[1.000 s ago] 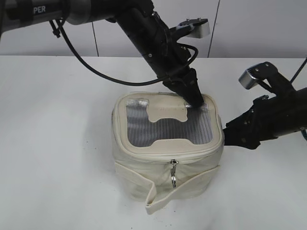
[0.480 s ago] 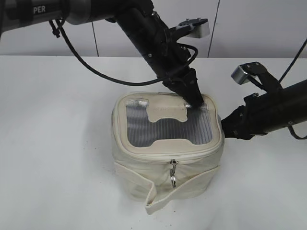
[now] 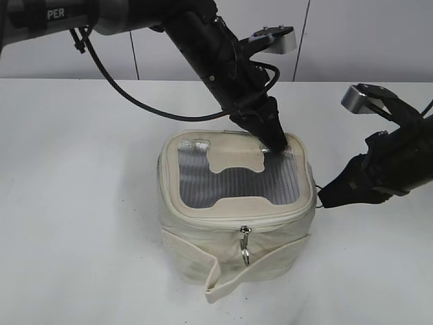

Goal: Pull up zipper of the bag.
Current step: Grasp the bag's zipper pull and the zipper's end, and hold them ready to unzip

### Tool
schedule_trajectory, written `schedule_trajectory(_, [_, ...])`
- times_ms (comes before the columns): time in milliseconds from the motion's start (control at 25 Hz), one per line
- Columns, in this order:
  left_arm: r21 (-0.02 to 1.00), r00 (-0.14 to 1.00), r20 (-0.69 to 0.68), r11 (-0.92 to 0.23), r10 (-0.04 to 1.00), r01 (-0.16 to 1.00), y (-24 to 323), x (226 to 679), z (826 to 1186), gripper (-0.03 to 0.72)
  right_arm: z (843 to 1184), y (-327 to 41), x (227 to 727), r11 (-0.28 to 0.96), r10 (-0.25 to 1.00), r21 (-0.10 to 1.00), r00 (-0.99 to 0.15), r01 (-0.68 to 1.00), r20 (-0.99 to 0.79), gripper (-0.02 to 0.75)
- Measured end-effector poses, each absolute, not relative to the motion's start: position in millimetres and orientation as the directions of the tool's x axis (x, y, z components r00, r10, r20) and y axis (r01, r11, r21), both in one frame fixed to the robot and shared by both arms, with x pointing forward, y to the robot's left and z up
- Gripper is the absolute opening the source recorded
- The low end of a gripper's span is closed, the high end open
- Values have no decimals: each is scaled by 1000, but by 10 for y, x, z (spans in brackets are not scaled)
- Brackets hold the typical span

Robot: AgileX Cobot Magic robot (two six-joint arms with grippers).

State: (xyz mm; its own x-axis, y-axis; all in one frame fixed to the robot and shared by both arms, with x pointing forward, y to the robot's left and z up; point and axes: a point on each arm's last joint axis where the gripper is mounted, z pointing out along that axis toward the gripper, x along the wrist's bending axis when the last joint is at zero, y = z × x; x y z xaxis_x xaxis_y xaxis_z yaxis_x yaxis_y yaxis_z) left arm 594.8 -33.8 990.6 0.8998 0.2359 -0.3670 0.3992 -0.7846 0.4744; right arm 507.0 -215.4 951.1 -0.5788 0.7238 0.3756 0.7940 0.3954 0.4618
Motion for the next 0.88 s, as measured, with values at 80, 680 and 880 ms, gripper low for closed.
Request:
schedule_trajectory(80, [474, 900, -367, -785, 236, 399, -338, 5947, 9906, 91, 9532, -2169, 5029, 414, 725, 435, -579, 800, 374, 6])
schedule_trajectory(680, [474, 900, -367, -785, 236, 399, -338, 5947, 9906, 91, 9683, -2177, 4916, 443, 707, 422, -598, 791, 378, 6])
schedule_trajectory(880, [473, 900, -368, -785, 235, 399, -338, 5946, 9906, 91, 9800, -2117, 4829, 478, 681, 440, -637, 760, 361, 6])
